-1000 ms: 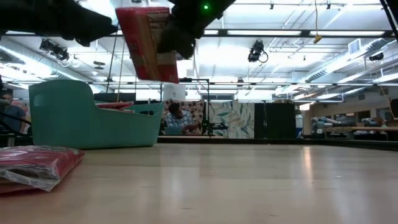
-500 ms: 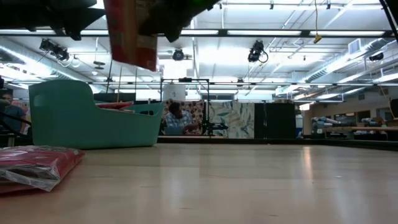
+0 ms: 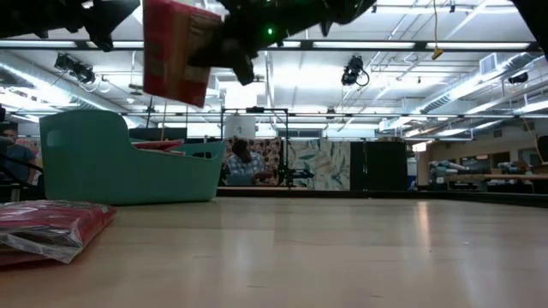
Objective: Sort popcorn bags into baskets
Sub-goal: Put the red popcorn bag into the green bin
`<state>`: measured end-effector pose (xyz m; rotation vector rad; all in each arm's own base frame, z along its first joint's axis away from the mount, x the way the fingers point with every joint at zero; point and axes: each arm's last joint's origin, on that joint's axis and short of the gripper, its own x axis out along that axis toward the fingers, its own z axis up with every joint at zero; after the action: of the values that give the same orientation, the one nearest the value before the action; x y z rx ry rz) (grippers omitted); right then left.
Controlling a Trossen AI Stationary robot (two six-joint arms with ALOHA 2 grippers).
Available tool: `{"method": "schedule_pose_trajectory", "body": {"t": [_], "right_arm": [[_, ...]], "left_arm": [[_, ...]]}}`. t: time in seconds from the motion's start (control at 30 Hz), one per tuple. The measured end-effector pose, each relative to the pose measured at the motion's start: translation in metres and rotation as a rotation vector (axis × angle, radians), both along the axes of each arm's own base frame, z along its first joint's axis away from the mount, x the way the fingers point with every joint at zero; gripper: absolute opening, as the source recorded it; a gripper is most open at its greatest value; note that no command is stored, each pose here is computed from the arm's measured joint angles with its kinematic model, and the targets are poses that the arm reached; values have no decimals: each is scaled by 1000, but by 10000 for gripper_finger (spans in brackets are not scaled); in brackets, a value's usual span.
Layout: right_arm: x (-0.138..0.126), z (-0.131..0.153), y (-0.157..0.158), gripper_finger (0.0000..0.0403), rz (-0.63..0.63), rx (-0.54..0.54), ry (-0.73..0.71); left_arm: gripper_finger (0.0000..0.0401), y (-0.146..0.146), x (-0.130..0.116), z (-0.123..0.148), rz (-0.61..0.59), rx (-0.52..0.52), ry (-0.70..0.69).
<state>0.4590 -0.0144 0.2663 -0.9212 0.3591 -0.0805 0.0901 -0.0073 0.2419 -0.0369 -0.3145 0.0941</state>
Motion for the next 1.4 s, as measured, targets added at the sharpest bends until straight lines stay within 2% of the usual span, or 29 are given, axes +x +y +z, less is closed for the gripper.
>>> {"method": "schedule_pose_trajectory", "body": {"t": [0.13, 0.17, 0.4, 0.53, 0.6, 0.7, 0.87, 1.03, 1.13, 1.27, 1.4], "right_arm": [[7, -5, -22, 32, -55, 49, -7], [11, -11, -23, 32, -65, 55, 28], [61, -22, -5, 33, -47, -24, 105], [76, -32, -14, 33, -229, -92, 162], [81, -33, -22, 36, -353, -124, 142], [84, -36, -26, 44, -427, -150, 165], [86, -39, -20, 78, -298, -43, 167], [86, -40, -20, 122, -304, 10, 156], [83, -36, -18, 141, -311, 2, 179], [72, -21, 3, 150, -263, 34, 229], [60, -14, 29, 148, -121, 178, 329]], "left_arm": [[204, -1, 0, 1, -31, 8, -14], [204, -1, 0, 1, -30, 9, -14], [204, -1, 1, 2, -28, 14, -13], [204, -1, 1, 1, -30, 12, -9], [204, -1, 1, 1, -30, 13, -5], [204, -1, 2, 0, -30, 12, 1], [204, -1, 2, 0, -29, 13, 3], [204, -1, 2, 0, -26, 12, 5], [204, -1, 2, 0, -25, 13, 10], [204, -1, 3, -2, -25, 18, 30], [204, -2, 4, -10, -25, 33, 113]]}}
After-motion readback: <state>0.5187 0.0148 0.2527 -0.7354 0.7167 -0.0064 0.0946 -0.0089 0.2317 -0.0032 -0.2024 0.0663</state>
